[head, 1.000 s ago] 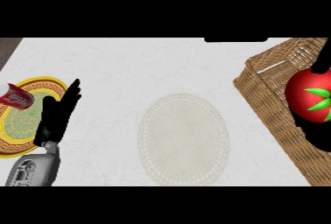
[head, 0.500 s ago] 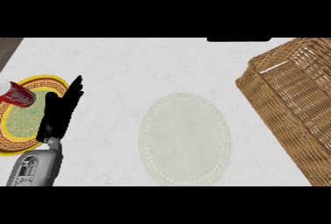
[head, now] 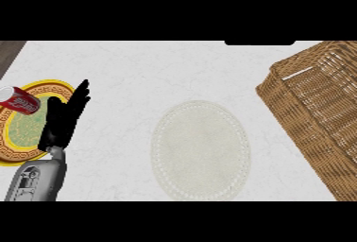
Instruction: Pick the tomato from the placemat and place it in the basket
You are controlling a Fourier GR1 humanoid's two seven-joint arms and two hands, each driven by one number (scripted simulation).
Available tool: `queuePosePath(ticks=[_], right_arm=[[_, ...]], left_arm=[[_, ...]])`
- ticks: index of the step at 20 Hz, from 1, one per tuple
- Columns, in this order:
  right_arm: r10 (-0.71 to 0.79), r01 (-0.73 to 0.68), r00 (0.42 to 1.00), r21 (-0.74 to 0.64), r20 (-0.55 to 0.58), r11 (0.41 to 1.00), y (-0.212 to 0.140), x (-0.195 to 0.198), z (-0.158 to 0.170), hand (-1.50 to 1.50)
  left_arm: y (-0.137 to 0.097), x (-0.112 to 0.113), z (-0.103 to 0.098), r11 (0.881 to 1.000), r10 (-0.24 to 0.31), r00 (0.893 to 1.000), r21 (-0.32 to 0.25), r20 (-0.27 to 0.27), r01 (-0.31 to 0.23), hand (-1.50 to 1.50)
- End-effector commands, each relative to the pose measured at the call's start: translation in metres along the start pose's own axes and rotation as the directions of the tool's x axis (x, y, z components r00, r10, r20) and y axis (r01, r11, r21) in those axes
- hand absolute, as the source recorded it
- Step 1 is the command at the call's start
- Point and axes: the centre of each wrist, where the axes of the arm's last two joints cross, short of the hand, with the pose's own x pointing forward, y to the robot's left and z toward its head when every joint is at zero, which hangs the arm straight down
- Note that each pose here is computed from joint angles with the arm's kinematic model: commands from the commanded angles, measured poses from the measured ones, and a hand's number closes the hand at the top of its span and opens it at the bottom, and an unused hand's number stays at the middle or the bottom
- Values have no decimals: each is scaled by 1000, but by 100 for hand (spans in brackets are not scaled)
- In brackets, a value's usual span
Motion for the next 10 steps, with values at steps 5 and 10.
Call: queuePosePath(ticks=[5,10], right_arm=[[-73,75,997,61,-30,995,67,-40,-22,150],[-210,225,968,105,-137,969,81,-66,-23,-150]], left_arm=[[-1,14,0,1000,-14,1000,3,4,14,0],[-21,-2,8,1000,15,1000,-12,6,-15,0]])
